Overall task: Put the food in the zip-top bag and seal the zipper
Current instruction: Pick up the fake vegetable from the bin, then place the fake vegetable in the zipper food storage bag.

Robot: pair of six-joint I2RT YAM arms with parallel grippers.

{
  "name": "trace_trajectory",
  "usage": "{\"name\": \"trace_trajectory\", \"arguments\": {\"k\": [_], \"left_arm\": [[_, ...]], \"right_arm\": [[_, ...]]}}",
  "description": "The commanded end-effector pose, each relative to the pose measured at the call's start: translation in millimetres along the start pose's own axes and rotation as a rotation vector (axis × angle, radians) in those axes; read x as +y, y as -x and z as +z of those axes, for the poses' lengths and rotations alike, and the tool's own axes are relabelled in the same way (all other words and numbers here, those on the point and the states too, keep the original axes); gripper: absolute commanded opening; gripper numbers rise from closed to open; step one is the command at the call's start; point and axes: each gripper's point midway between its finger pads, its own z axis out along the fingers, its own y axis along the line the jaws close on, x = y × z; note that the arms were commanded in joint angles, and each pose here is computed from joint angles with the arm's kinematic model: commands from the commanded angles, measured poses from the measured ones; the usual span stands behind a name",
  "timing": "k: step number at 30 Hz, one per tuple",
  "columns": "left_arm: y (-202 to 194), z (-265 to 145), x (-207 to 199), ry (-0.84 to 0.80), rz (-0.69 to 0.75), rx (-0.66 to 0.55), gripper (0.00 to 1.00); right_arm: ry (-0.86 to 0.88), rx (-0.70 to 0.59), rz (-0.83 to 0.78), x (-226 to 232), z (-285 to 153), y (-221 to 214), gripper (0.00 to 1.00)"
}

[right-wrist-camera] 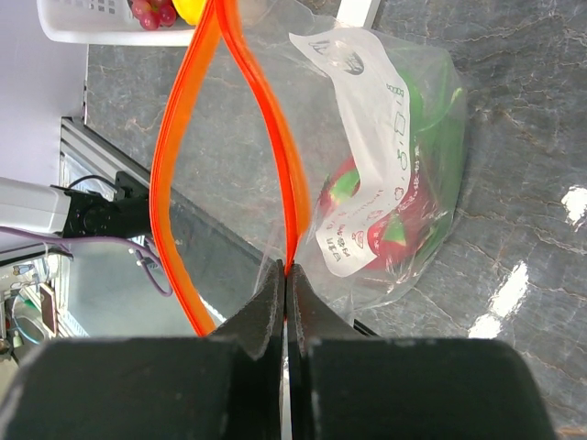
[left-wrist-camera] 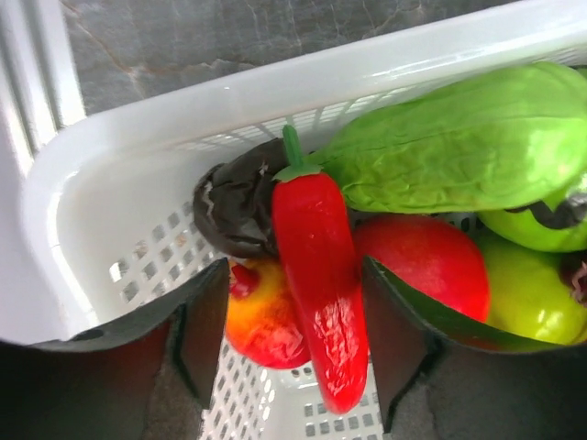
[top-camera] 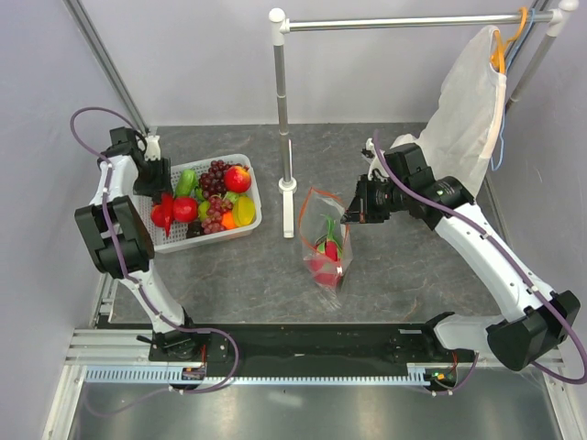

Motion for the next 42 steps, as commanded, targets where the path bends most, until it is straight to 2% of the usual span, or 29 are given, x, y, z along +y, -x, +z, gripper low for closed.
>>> {"name": "trace_trajectory", "arguments": {"k": [1,5,8,12,15,17,21,22,23,24,25,27,29,33,36,38,42], "left_arm": [[9.8,5.5,-3.5,-0.036,-0.059,-0.02,0.63],[10.1,9.1,-7.5,-0.059,-0.069,-0.014,0.56],[21.8,-6.4,-10.8,-0.07,-0.068,-0.052,0.44],[53.6,-63.8,-26.1,-0.115,-0.05,-0.191,0.33],[80.4,-131.3,-50.9,-0.19,0.001,-0.355,0.26],[92.1,-182.9,-79.3,-0.265,0.05,-0.476,0.23],[90.3,-263.6,-174.9,-0.607,0.185,-0.636,0.24],[80.5,-270.5,-208.0,-0.698,0.209,-0.632,0.25],[72.5,-295.6,-230.9,-0.758,0.238,-0.678,0.26],[77.7,-317.4,-250.4,-0.8,0.312,-0.783,0.27],[56.1,-317.1,-291.8,-0.911,0.35,-0.75,0.27],[32.7,-352.2,-337.7,-1.04,0.432,-0.836,0.25],[24.7,-360.3,-365.3,-1.118,0.417,-0.869,0.23],[-6.2,-360.6,-429.6,-1.234,0.426,-0.771,0.23],[-13.5,-351.7,-453.8,-1.239,0.406,-0.822,0.26],[-5.0,-353.0,-463.2,-1.231,0.374,-0.892,0.28],[-8.5,-336.2,-486.1,-1.232,0.26,-0.845,0.28]], "right_arm": [[0.01,-0.022,-0.001,1.9,3.3,8.4,0.0],[0.007,-0.023,0.001,1.0,3.7,8.8,0.0],[0.005,-0.028,-0.005,1.0,2.8,10.1,0.0],[0.004,-0.027,-0.006,0.8,2.7,9.7,0.0],[0.002,-0.025,-0.008,-0.5,3.6,8.9,0.0],[0.0,-0.022,-0.005,-1.4,4.4,7.7,0.0],[0.003,-0.018,-0.003,-1.2,5.5,7.4,0.0],[0.007,-0.015,-0.001,-0.7,5.9,6.9,0.0],[0.009,-0.017,0.003,0.0,6.0,7.4,0.0],[0.014,-0.016,0.005,1.0,5.9,7.4,0.0],[0.02,-0.017,0.002,2.4,5.2,7.8,0.0],[0.019,-0.026,0.002,3.2,3.4,9.2,0.0],[0.017,-0.03,-0.003,3.1,2.3,9.8,0.0],[0.023,-0.031,-0.004,5.0,0.1,8.4,0.0],[0.031,-0.024,0.001,5.3,1.0,6.8,0.0],[0.036,-0.023,0.002,5.9,1.7,6.9,0.0],[0.04,-0.026,0.005,7.6,1.6,8.8,0.0]]}}
